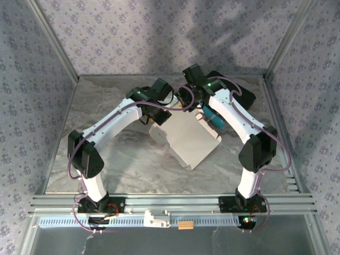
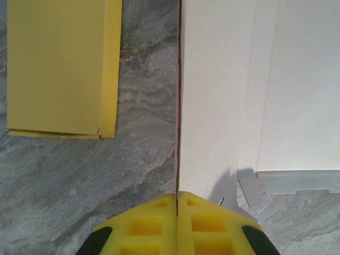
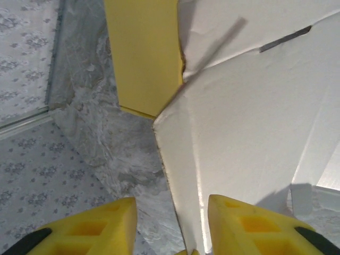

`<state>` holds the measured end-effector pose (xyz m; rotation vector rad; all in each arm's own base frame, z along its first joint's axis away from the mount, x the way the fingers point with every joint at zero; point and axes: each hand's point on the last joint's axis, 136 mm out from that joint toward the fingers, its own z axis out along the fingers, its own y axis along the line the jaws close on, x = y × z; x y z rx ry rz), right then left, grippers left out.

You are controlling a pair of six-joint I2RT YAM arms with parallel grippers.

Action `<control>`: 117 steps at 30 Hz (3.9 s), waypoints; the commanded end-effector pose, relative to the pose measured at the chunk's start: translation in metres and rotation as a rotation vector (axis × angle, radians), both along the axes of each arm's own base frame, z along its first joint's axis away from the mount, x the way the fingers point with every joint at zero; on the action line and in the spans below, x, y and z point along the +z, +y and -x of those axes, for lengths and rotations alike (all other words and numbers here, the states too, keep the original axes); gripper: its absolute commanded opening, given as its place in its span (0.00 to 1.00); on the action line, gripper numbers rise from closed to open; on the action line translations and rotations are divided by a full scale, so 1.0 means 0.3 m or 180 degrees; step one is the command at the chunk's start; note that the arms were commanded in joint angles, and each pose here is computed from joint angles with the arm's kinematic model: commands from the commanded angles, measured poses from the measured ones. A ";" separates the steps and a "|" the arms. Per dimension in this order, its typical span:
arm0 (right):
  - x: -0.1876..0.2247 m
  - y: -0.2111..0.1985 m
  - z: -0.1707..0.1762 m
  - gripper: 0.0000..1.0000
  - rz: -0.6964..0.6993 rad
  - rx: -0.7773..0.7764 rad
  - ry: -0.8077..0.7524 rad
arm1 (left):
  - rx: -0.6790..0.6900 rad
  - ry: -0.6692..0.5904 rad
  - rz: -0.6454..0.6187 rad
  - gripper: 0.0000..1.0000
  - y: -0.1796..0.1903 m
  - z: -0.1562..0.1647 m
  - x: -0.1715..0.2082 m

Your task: Fold the paper box

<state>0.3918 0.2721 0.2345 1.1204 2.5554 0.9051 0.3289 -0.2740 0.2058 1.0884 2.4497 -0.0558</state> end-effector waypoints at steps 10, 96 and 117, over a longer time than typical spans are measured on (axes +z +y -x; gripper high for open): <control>-0.093 0.006 0.004 0.25 0.0151 0.0117 0.0238 | -0.0209 -0.0161 -0.0083 0.00 -0.049 0.003 0.053; -0.094 -0.012 0.118 0.51 -0.0455 -0.0309 0.0372 | 0.0889 0.0193 0.1213 0.00 0.181 0.145 -0.151; -0.116 0.038 0.066 0.03 -0.0563 -0.0310 0.0260 | 0.0862 0.0253 0.1250 0.00 0.162 0.129 -0.146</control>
